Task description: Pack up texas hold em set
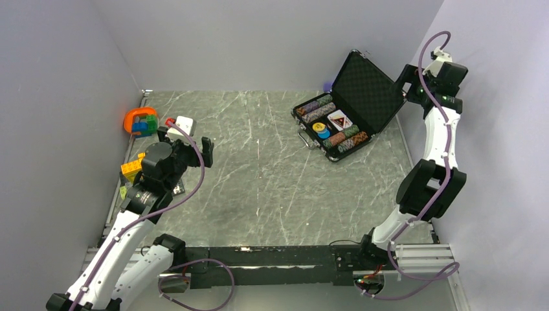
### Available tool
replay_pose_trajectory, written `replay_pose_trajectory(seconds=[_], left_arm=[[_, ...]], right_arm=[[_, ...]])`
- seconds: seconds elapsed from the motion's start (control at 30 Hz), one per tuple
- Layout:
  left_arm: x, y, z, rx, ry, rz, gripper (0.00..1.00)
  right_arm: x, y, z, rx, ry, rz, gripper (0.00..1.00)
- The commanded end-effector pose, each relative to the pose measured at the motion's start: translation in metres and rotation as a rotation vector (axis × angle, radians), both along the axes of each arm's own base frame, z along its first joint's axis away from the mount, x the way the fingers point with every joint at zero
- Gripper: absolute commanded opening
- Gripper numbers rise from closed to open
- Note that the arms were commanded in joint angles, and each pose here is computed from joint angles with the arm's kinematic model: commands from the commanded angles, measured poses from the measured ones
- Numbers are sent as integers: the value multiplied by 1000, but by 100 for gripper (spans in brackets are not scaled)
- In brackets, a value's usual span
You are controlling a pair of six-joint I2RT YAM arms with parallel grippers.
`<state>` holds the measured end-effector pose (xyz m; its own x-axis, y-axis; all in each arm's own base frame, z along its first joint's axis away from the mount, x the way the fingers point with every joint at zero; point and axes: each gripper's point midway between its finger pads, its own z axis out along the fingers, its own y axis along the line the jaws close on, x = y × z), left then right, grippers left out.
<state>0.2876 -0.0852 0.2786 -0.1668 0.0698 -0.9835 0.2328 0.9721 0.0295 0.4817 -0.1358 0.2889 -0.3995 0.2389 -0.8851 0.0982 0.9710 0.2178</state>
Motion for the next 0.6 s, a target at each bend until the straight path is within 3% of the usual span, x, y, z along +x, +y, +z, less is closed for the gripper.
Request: replay_pose_trajectory(seconds=[0.0, 0.27, 0.57], left_arm=[[2, -3, 12, -12, -44, -10, 98], [2, -2, 12, -10, -43, -6, 98], [2, -1, 12, -9, -43, -2, 98]], right_arm=[[20, -3, 17, -40, -92, 91, 99], [30, -13, -4, -37, -61, 82, 99], [44, -2, -20, -15, -42, 205, 99]])
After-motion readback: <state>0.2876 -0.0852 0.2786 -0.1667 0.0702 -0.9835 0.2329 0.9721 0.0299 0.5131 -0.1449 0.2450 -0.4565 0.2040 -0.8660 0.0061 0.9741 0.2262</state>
